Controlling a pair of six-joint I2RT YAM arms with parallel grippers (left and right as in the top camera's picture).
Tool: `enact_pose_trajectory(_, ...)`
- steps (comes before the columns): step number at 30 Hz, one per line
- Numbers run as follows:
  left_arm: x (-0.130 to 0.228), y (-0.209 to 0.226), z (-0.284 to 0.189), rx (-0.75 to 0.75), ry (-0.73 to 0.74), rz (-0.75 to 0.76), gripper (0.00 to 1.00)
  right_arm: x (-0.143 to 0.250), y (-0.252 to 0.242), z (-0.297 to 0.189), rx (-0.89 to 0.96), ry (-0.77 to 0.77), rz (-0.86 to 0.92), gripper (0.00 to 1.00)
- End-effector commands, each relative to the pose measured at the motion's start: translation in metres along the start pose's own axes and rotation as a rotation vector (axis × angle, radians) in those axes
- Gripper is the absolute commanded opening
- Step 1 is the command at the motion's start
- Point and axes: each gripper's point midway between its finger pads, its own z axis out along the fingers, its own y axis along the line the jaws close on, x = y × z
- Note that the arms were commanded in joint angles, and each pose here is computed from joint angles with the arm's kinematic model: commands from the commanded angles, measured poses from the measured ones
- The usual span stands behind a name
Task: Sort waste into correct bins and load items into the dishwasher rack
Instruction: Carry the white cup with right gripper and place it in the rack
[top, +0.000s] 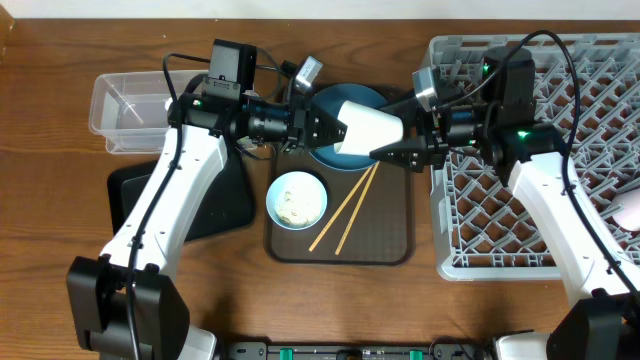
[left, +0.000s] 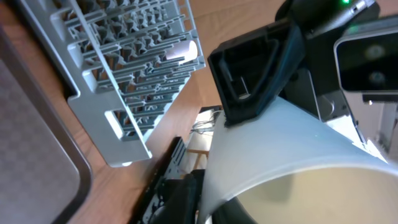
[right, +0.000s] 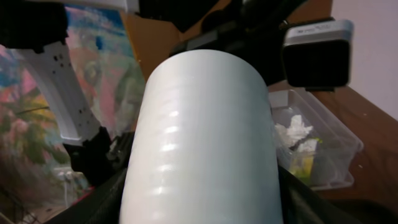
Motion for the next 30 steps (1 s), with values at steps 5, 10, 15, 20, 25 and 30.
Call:
enact_pose_trajectory(5,-0.010,0.041,-0.004,-0.223,-0.070,-0.012,0.54,0.011,-0.013,0.003,0.080,0.039,0.214,0.40)
enact_pose_trajectory(10,0.001,0.111,-0.038,-0.653,-0.119,-0.124,0.61,0.048,-0.045,-0.014,0.335,0.146,0.419,0.36)
enact_pose_trajectory(15,0.019,0.130,-0.072,-0.812,-0.101,-0.171,0.65,0.087,-0.062,-0.054,0.610,0.293,0.570,0.33)
enact_pose_trajectory(20,0.027,0.136,-0.111,-0.960,-0.146,-0.204,0.68,0.092,-0.064,-0.117,0.902,0.406,0.629,0.32)
enact_pose_trajectory(25,0.036,0.137,-0.140,-1.101,-0.176,-0.214,0.69,0.084,-0.057,-0.200,1.258,0.449,0.747,0.24)
enact_pose_trajectory(30,0.037,0.135,-0.143,-1.113,-0.182,-0.210,0.70,0.091,-0.036,-0.270,1.522,0.509,0.866,0.22)
